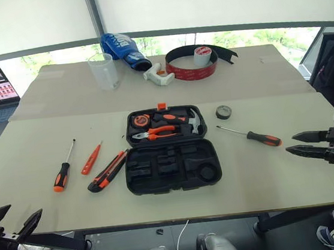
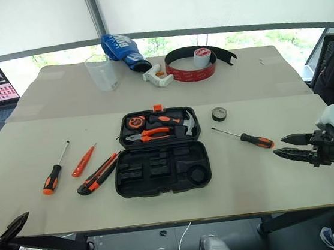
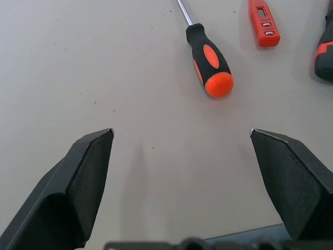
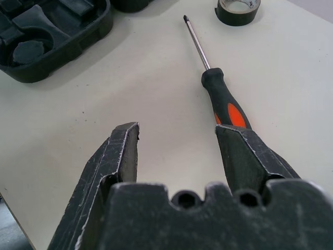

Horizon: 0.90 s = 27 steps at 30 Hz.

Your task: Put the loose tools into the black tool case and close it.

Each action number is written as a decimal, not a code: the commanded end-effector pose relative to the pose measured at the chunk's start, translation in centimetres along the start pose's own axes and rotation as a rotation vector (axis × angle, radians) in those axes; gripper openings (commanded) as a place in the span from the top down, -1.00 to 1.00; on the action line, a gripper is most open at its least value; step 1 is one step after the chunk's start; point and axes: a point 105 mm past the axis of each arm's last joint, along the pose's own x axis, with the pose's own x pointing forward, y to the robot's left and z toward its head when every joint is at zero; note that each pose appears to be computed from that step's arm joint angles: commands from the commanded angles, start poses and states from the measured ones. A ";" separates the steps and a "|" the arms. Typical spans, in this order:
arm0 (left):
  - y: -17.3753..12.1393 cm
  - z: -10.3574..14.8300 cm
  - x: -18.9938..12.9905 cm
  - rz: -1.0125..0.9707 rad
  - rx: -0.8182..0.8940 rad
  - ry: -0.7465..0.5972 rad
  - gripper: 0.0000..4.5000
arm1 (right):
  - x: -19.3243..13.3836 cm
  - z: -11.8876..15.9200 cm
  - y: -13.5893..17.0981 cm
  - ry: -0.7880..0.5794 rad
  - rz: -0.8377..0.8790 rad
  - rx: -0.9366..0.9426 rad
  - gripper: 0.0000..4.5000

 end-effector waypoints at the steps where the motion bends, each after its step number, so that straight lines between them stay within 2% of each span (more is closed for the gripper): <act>1: -0.1 0.8 -0.1 0.015 -0.002 -0.002 -1.00 | -0.5 1.1 -0.6 -0.028 -0.032 -0.049 -0.46; 8: -2.0 2.5 2.3 -0.065 -0.101 0.074 -1.00 | 0.4 3.2 0.1 -0.028 0.000 -0.177 -0.46; 14: -1.6 3.7 5.3 -0.054 -0.112 0.124 -1.00 | 2.2 7.5 4.7 -0.130 0.159 -0.270 -0.46; 19: -1.7 2.5 8.0 -0.070 -0.175 0.204 -1.00 | 4.0 10.2 8.9 -0.248 0.259 -0.313 -0.46; 21: -1.6 2.0 9.1 -0.067 -0.150 0.235 -1.00 | 4.2 11.1 10.6 -0.290 0.313 -0.313 -0.46; 27: -1.6 1.7 12.2 -0.091 -0.110 0.270 -1.00 | 4.3 13.8 11.8 -0.412 0.340 -0.251 -0.46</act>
